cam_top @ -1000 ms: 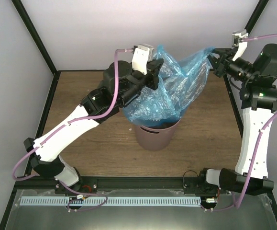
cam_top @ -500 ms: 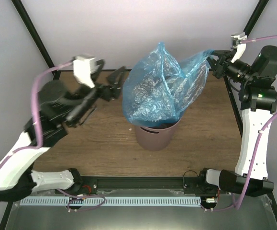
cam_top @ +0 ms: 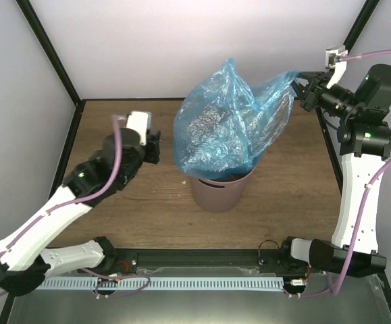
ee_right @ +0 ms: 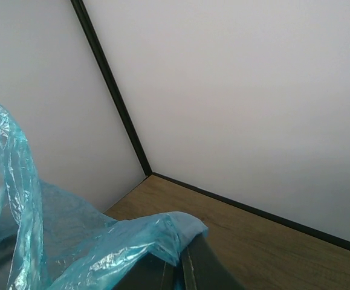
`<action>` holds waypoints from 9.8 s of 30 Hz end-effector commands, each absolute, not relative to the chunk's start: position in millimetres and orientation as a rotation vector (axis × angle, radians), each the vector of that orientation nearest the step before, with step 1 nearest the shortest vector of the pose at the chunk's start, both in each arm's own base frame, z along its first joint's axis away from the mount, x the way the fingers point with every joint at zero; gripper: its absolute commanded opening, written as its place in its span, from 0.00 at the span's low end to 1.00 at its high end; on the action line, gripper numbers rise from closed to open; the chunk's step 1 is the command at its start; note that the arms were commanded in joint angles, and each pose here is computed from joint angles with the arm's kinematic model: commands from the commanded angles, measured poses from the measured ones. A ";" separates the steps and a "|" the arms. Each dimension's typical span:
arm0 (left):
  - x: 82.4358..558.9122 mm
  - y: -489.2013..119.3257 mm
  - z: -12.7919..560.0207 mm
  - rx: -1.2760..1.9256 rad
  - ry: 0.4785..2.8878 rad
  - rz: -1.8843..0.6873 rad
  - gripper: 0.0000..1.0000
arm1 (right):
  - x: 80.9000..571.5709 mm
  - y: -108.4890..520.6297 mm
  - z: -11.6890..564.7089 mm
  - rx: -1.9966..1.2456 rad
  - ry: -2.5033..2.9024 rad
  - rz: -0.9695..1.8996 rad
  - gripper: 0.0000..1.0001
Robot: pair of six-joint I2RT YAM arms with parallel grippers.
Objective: Put the trash bags into the trash bin
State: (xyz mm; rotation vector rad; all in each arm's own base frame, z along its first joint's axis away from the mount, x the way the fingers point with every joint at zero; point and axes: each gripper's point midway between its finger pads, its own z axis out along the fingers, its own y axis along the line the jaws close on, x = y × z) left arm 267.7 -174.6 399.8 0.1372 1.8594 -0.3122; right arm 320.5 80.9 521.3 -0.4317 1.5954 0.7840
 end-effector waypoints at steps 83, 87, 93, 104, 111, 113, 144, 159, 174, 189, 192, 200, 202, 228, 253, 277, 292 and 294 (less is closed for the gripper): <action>226.1 -327.7 336.9 1.017 2.121 -0.490 0.21 | 302.7 136.3 485.6 -0.594 1.616 0.902 0.01; 259.0 -341.9 324.4 0.984 2.094 -0.447 0.19 | 298.8 135.9 486.3 -0.591 1.617 0.898 0.01; 287.2 -339.8 331.2 0.890 2.055 -0.445 0.22 | 294.7 137.4 480.2 -0.583 1.626 0.928 0.01; 228.9 -308.9 396.3 0.801 1.940 -0.745 0.59 | 294.4 138.9 476.7 -0.584 1.619 0.951 0.01; 214.1 -349.4 424.5 0.650 1.926 -1.039 0.69 | 298.3 139.3 475.1 -0.578 1.620 0.965 0.01; 208.2 -364.8 432.5 0.637 1.909 -1.061 0.70 | 300.0 139.0 474.9 -0.576 1.621 0.962 0.01; 253.2 -430.7 382.6 0.371 2.048 -0.599 0.42 | 303.0 139.0 467.4 -0.565 1.631 0.974 0.01; 236.4 -380.7 418.6 0.337 1.972 -0.644 0.04 | 306.2 135.0 463.0 -0.548 1.650 0.960 0.01; 165.2 -335.1 413.8 0.533 1.880 -0.998 0.19 | 303.3 127.0 474.3 -0.520 1.640 0.873 0.01; 194.3 -404.4 379.5 0.296 1.984 -0.538 0.67 | 299.2 133.4 497.3 -0.564 1.597 0.926 0.01; 202.3 -395.2 378.6 0.215 1.982 -0.484 0.67 | 295.1 134.1 501.8 -0.569 1.584 0.930 0.01; 212.9 -396.9 370.5 0.221 1.971 -0.606 0.66 | 288.8 136.0 506.6 -0.572 1.570 0.955 0.01; 219.5 -402.2 369.4 0.219 1.977 -0.645 0.67 | 287.3 136.0 506.2 -0.570 1.566 0.956 0.01; 232.2 -412.1 379.5 0.295 2.017 -0.515 0.04 | 283.9 134.6 499.4 -0.556 1.588 0.946 0.01; 146.9 -303.7 340.0 0.324 2.141 -0.858 0.04 | 253.5 102.6 447.9 -0.529 1.728 0.573 0.01; 176.1 -253.9 272.0 0.213 2.159 -0.478 0.04 | 257.2 81.7 328.7 -0.458 1.951 0.457 0.01; 192.3 -243.7 221.9 0.237 2.212 -0.424 0.04 | 257.6 80.8 287.5 -0.544 2.002 0.418 0.02; 198.6 -246.1 215.4 0.229 2.228 -0.430 0.04 | 263.6 80.3 281.6 -0.559 2.014 0.411 0.04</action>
